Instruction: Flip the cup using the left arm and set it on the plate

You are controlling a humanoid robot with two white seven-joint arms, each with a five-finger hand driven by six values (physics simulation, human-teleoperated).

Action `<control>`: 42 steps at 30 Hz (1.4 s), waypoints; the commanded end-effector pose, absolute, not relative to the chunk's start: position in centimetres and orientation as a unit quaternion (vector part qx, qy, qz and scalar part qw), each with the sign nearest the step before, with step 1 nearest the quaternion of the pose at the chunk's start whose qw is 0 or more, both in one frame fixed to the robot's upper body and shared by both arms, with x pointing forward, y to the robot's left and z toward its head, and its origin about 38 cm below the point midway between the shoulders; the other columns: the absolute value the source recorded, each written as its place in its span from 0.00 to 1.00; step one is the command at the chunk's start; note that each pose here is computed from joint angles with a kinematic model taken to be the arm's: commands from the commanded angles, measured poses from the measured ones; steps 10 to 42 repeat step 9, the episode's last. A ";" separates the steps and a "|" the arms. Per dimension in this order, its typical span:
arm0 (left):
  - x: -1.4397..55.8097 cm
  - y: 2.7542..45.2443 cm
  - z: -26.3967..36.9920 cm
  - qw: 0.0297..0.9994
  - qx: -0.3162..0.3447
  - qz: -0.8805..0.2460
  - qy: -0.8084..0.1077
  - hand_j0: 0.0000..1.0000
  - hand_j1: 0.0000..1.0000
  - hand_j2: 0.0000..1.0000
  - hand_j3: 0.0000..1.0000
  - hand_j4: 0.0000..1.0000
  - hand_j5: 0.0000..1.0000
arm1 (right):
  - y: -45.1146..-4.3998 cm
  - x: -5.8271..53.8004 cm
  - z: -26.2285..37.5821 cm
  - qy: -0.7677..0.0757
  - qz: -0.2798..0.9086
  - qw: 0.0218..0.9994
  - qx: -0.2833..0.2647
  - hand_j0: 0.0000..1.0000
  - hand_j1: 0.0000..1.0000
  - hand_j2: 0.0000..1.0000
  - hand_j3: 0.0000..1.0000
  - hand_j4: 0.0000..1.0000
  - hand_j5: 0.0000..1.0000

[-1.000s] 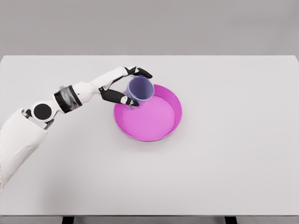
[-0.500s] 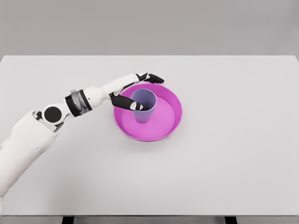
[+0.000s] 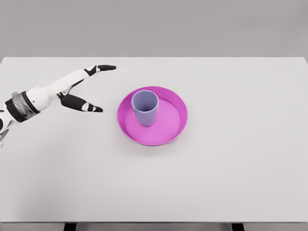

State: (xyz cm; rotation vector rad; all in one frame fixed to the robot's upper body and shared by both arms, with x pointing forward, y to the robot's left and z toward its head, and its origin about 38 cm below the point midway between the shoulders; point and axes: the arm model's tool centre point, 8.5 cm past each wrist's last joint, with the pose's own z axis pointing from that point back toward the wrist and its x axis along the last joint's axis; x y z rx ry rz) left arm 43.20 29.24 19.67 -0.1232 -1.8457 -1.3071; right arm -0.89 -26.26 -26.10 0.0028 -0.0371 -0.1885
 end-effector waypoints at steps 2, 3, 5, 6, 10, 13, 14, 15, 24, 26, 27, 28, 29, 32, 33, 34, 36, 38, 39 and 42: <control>42.8 33.5 21.6 0.425 -0.006 -0.525 -0.738 1.00 1.00 1.00 1.00 1.00 1.00 | -26.3 -0.9 -26.1 -0.018 -0.094 0.995 0.002 1.00 1.00 1.00 1.00 1.00 1.00; 42.4 34.4 21.2 0.433 0.001 -0.523 -0.734 1.00 1.00 1.00 1.00 1.00 1.00 | -26.3 -0.9 -26.1 -0.018 -0.094 0.995 0.002 1.00 1.00 1.00 1.00 1.00 1.00; 41.5 36.2 20.5 0.451 0.012 -0.531 -0.717 1.00 1.00 1.00 1.00 1.00 1.00 | -26.3 -0.9 -26.1 -0.018 -0.094 0.995 0.001 1.00 1.00 1.00 1.00 1.00 1.00; 41.4 36.4 20.6 0.452 0.014 -0.530 -0.717 1.00 1.00 1.00 1.00 1.00 1.00 | -26.3 -0.9 -26.1 -0.018 -0.094 0.995 0.001 1.00 1.00 1.00 1.00 1.00 1.00; 41.3 37.0 20.8 0.455 0.017 -0.525 -0.719 1.00 1.00 1.00 1.00 1.00 1.00 | -26.3 -0.9 -26.1 -0.018 -0.094 0.995 0.002 1.00 1.00 1.00 1.00 1.00 1.00; 41.3 37.0 20.8 0.455 0.017 -0.525 -0.719 1.00 1.00 1.00 1.00 1.00 1.00 | -26.3 -0.9 -26.1 -0.018 -0.094 0.995 0.002 1.00 1.00 1.00 1.00 1.00 1.00; 41.3 37.0 20.8 0.455 0.017 -0.525 -0.719 1.00 1.00 1.00 1.00 1.00 1.00 | -26.3 -0.9 -26.1 -0.018 -0.094 0.995 0.002 1.00 1.00 1.00 1.00 1.00 1.00; 41.3 37.0 20.8 0.455 0.017 -0.525 -0.719 1.00 1.00 1.00 1.00 1.00 1.00 | -26.3 -0.9 -26.1 -0.018 -0.094 0.995 0.002 1.00 1.00 1.00 1.00 1.00 1.00; 41.3 37.0 20.8 0.455 0.017 -0.525 -0.719 1.00 1.00 1.00 1.00 1.00 1.00 | -26.3 -0.9 -26.1 -0.018 -0.094 0.995 0.002 1.00 1.00 1.00 1.00 1.00 1.00; 41.3 37.0 20.8 0.455 0.017 -0.525 -0.719 1.00 1.00 1.00 1.00 1.00 1.00 | -26.3 -0.9 -26.1 -0.018 -0.094 0.995 0.002 1.00 1.00 1.00 1.00 1.00 1.00; 41.3 37.0 20.8 0.455 0.017 -0.525 -0.719 1.00 1.00 1.00 1.00 1.00 1.00 | -26.3 -0.9 -26.1 -0.018 -0.094 0.995 0.002 1.00 1.00 1.00 1.00 1.00 1.00; 41.3 37.0 20.8 0.455 0.017 -0.525 -0.719 1.00 1.00 1.00 1.00 1.00 1.00 | -26.3 -0.9 -26.1 -0.018 -0.094 0.995 0.002 1.00 1.00 1.00 1.00 1.00 1.00; 41.3 37.0 20.8 0.455 0.017 -0.525 -0.719 1.00 1.00 1.00 1.00 1.00 1.00 | -26.3 -0.9 -26.1 -0.018 -0.094 0.995 0.002 1.00 1.00 1.00 1.00 1.00 1.00; 41.3 37.0 20.8 0.455 0.017 -0.525 -0.719 1.00 1.00 1.00 1.00 1.00 1.00 | -26.3 -0.9 -26.1 -0.018 -0.094 0.995 0.002 1.00 1.00 1.00 1.00 1.00 1.00; 41.3 37.0 20.8 0.455 0.017 -0.525 -0.719 1.00 1.00 1.00 1.00 1.00 1.00 | -26.3 -0.9 -26.1 -0.018 -0.094 0.995 0.002 1.00 1.00 1.00 1.00 1.00 1.00; 41.3 37.0 20.8 0.455 0.017 -0.525 -0.719 1.00 1.00 1.00 1.00 1.00 1.00 | -26.3 -0.9 -26.1 -0.018 -0.094 0.995 0.002 1.00 1.00 1.00 1.00 1.00 1.00; 41.3 37.0 20.8 0.455 0.017 -0.525 -0.719 1.00 1.00 1.00 1.00 1.00 1.00 | -26.3 -0.9 -26.1 -0.018 -0.094 0.995 0.002 1.00 1.00 1.00 1.00 1.00 1.00; 41.3 37.0 20.8 0.455 0.017 -0.525 -0.719 1.00 1.00 1.00 1.00 1.00 1.00 | -26.3 -0.9 -26.1 -0.018 -0.094 0.995 0.002 1.00 1.00 1.00 1.00 1.00 1.00; 41.3 37.0 20.8 0.455 0.017 -0.525 -0.719 1.00 1.00 1.00 1.00 1.00 1.00 | -26.3 -0.9 -26.1 -0.018 -0.094 0.995 0.002 1.00 1.00 1.00 1.00 1.00 1.00; 41.3 37.0 20.8 0.455 0.017 -0.525 -0.719 1.00 1.00 1.00 1.00 1.00 1.00 | -26.3 -0.9 -26.1 -0.018 -0.094 0.995 0.002 1.00 1.00 1.00 1.00 1.00 1.00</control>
